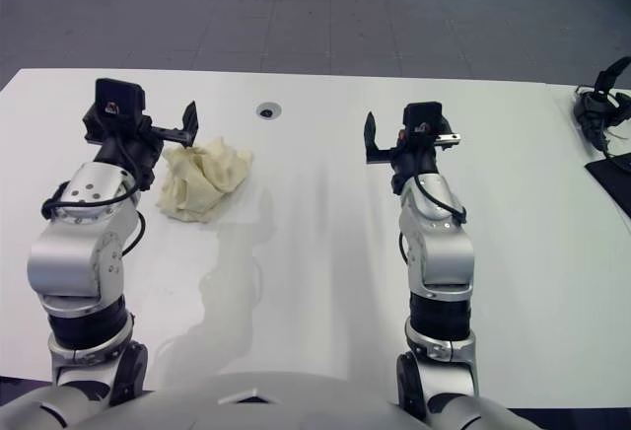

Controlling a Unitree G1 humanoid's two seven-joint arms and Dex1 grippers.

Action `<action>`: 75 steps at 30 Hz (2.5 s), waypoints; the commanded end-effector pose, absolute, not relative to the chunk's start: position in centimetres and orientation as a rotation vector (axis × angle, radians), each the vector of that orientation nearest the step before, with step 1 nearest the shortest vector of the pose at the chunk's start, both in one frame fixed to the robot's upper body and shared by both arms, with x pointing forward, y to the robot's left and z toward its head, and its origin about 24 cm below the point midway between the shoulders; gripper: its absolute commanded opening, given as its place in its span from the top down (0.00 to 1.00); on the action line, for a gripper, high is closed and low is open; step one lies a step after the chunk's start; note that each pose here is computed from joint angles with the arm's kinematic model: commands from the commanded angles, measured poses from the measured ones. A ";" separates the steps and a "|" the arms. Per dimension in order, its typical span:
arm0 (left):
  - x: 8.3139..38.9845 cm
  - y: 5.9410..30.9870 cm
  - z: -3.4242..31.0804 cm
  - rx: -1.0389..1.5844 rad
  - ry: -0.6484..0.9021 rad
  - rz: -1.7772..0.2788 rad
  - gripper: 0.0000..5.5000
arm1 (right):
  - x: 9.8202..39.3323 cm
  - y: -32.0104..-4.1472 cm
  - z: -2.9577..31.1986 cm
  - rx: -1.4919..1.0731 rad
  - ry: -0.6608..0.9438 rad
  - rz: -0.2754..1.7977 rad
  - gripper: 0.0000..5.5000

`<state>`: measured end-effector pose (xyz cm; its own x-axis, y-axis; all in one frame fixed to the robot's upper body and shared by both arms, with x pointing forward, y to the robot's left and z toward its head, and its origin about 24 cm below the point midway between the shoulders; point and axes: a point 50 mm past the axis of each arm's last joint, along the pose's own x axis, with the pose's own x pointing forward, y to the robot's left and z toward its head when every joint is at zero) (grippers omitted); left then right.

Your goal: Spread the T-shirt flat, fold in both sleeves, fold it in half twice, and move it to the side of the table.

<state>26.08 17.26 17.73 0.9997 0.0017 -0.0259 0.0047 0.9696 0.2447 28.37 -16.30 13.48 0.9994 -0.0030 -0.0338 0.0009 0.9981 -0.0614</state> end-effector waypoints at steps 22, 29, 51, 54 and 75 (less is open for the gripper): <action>24.6 20.3 4.1 0.597 0.523 -0.473 0.02 | 27.0 -16.4 14.6 -0.190 0.050 0.272 0.02; 21.1 14.0 5.2 0.507 0.457 -0.698 0.02 | 24.6 -14.9 14.5 -0.239 0.244 0.777 0.02; 22.5 15.0 11.8 0.461 0.286 -0.524 0.02 | 22.0 -12.2 12.2 -0.254 0.528 1.165 0.42; 22.8 15.6 12.3 0.466 0.279 -0.501 0.02 | 21.8 -11.9 11.7 -0.238 0.549 1.142 0.53; 24.2 16.5 13.7 0.582 0.297 -0.937 0.02 | 18.8 -14.2 13.1 -0.340 0.609 1.266 1.00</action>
<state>23.53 15.87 13.08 0.6356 -0.6331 -0.4419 0.7716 0.5407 0.3350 19.53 -13.32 12.65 0.2164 0.7925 -0.5701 -0.9410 0.3249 0.0944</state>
